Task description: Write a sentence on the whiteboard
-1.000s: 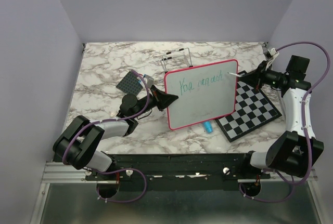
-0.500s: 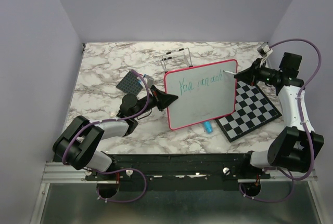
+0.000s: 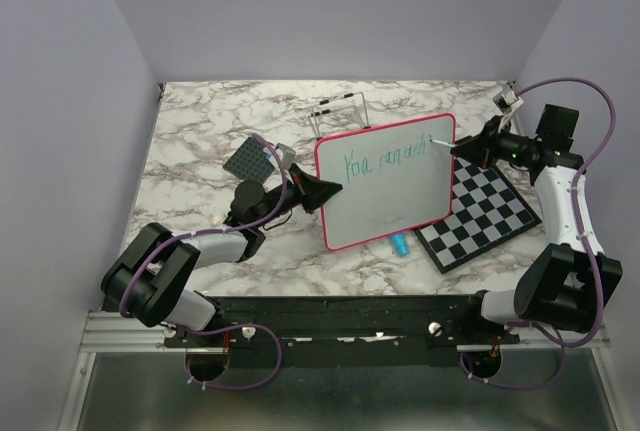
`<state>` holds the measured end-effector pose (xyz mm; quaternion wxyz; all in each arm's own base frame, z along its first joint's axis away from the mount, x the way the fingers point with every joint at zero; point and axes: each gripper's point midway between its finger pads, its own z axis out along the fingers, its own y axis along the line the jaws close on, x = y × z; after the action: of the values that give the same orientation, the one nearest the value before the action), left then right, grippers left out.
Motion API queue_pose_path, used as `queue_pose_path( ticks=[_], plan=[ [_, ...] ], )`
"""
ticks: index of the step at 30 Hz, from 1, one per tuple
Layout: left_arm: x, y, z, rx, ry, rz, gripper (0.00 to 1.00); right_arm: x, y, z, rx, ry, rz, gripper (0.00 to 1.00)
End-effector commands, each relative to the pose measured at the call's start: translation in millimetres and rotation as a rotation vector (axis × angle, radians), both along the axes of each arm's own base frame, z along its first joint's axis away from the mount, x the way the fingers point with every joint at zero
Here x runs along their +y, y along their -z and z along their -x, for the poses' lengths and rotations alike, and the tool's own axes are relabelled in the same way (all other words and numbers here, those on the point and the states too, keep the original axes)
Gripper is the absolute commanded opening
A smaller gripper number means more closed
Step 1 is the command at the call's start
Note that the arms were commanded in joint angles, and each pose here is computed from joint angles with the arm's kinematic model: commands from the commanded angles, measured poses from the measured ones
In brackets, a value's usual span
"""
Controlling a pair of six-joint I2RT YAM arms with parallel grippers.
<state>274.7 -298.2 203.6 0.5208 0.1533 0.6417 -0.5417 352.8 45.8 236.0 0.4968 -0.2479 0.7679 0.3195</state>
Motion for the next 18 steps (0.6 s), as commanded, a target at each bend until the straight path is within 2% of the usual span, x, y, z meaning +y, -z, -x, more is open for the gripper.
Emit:
queue_pose_path(
  ticks=[1, 13, 18],
  plan=[
    [0.4, 26.8, 2.4, -0.047, 0.017, -0.124, 0.00, 8.4, 3.1, 17.1, -0.012, -0.054, 0.011, 0.01],
    [0.5, 25.9, 2.6, -0.047, 0.017, -0.123, 0.00, 2.6, 16.1, 10.6, 0.039, -0.030, 0.023, 0.01],
    [0.7, 26.9, 2.8, -0.046, 0.017, -0.125, 0.00, -5.9, 8.7, 3.7, 0.018, 0.035, 0.030, 0.01]
  ],
)
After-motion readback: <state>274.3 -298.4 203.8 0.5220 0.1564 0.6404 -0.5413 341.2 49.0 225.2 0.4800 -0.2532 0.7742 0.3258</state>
